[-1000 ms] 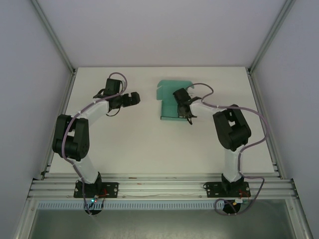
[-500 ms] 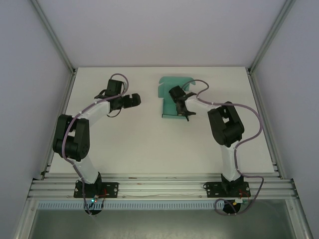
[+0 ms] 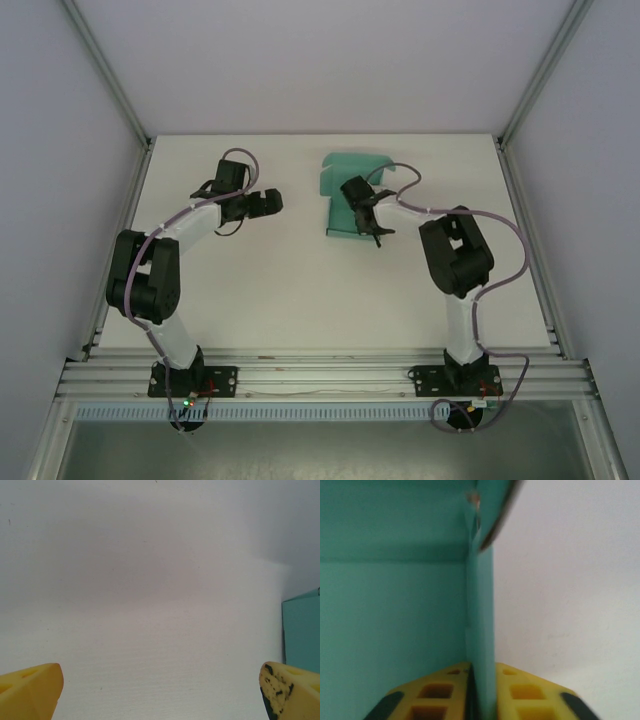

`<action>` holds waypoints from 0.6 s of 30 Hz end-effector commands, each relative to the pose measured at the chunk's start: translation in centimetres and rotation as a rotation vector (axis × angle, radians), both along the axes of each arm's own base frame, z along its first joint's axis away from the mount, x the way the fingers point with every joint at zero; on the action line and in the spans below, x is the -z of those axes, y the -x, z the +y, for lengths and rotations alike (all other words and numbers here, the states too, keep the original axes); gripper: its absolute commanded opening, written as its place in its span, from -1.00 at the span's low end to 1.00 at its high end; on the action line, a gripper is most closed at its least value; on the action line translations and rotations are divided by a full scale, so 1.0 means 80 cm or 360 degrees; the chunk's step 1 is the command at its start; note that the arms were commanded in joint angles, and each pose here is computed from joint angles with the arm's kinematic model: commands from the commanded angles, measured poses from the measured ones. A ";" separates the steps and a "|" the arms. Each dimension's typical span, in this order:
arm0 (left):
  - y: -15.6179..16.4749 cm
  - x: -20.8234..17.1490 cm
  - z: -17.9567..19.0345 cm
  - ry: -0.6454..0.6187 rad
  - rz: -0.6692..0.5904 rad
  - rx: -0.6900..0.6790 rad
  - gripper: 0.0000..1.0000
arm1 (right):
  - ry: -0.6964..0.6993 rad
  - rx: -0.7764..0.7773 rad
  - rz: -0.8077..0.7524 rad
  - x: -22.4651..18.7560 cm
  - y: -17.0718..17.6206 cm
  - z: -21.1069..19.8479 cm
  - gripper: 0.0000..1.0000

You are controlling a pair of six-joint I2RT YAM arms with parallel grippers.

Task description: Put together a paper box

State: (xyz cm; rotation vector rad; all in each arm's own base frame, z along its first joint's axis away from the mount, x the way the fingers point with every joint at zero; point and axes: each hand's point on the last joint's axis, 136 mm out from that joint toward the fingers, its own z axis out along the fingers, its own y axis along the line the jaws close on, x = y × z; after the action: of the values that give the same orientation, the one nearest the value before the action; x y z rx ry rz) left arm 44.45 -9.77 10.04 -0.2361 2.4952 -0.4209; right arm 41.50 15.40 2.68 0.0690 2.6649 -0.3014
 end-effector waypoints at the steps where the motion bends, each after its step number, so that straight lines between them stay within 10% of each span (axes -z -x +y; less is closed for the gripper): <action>1: 0.000 -0.020 -0.002 -0.0051 -0.0048 0.0028 1.00 | -0.0082 -0.0054 0.0135 0.007 0.030 0.003 -0.35; 18: -0.005 -0.051 -0.023 -0.0001 -0.0142 0.0148 1.00 | -0.0435 -0.0134 -0.0390 -0.152 0.033 -0.001 0.51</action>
State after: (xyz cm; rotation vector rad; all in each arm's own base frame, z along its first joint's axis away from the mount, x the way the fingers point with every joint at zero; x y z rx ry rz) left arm 44.55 -10.82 11.41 -0.1608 2.4759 -0.4335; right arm 38.82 16.33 13.36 0.0889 2.4868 0.0883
